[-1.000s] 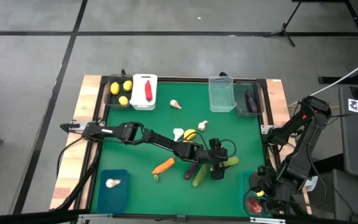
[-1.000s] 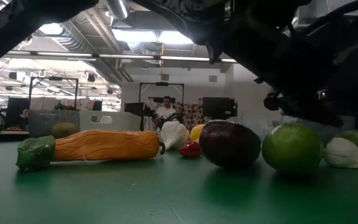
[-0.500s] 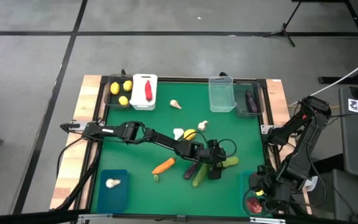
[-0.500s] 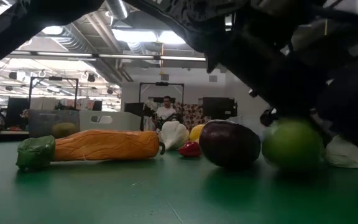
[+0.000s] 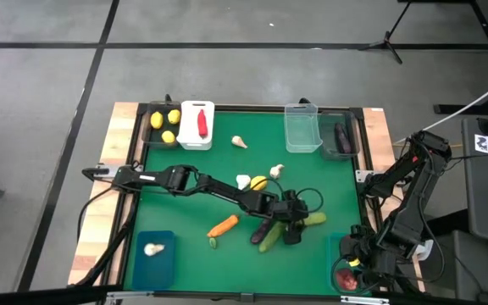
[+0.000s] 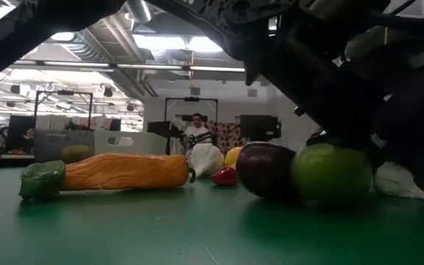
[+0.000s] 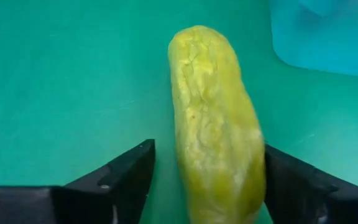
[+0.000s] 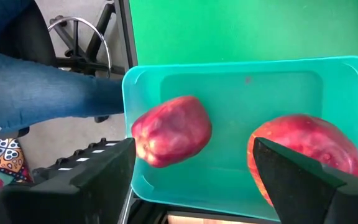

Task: Sort produce into baskets
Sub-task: Put the cucumber into the transparent bin

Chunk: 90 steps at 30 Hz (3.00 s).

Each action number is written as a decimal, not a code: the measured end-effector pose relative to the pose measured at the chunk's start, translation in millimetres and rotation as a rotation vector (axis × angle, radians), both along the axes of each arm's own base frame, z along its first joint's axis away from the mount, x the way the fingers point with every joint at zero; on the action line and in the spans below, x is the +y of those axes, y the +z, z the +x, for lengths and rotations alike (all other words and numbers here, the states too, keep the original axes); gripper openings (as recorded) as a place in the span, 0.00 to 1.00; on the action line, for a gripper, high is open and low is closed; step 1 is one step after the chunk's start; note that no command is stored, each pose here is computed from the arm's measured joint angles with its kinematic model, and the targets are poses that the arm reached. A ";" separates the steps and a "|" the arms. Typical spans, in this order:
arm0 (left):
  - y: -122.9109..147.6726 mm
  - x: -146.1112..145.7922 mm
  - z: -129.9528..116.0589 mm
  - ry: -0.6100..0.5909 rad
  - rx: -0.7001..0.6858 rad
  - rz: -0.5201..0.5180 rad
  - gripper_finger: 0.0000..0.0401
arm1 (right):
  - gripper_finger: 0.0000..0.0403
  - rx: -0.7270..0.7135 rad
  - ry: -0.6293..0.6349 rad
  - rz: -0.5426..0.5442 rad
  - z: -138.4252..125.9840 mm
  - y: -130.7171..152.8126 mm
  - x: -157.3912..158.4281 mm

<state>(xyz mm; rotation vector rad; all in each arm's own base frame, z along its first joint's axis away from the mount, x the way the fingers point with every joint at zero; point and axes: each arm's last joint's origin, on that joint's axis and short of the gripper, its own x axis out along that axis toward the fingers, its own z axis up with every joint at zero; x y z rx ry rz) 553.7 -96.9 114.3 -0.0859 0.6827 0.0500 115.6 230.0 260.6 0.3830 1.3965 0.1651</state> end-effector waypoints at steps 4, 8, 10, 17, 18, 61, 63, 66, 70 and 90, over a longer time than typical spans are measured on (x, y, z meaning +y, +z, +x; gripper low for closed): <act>24.9 -1.1 6.1 -0.004 -0.046 -0.002 0.56 | 0.81 -0.038 0.013 -0.059 -0.1 2.1 -3.3; 67.1 2.0 7.0 -0.014 -0.090 0.047 0.51 | 0.81 -0.112 -0.006 -0.203 -0.8 16.2 -12.5; 86.3 7.2 6.7 -0.013 -0.122 0.070 0.49 | 0.81 -0.166 -0.013 -0.255 -4.7 28.4 -16.5; 85.5 4.1 5.5 -0.052 -0.107 0.119 0.46 | 0.81 -0.341 -0.051 -0.268 -14.4 57.7 -16.7; 79.5 3.2 6.4 -0.054 -0.106 0.110 0.46 | 0.81 -0.353 -0.053 -0.264 -14.9 58.2 -15.9; 5.1 3.4 18.8 -0.007 -0.026 -0.014 0.36 | 0.81 -0.447 -0.079 -0.317 -14.3 58.2 -16.0; 13.1 5.7 21.6 -0.001 -0.049 -0.019 0.36 | 0.81 -0.495 -0.076 -0.348 -18.6 58.8 -16.1; 33.8 9.4 24.3 0.005 -0.098 -0.016 0.37 | 0.81 -0.570 -0.093 -0.395 -25.6 59.9 -17.6; 73.1 18.2 20.1 0.037 -0.148 0.047 0.40 | 0.81 -0.695 -0.168 -0.471 -37.6 62.5 -26.1; 282.6 48.6 -71.8 0.080 -0.336 0.271 0.41 | 0.81 -1.241 -0.461 -0.650 -12.5 78.3 -50.7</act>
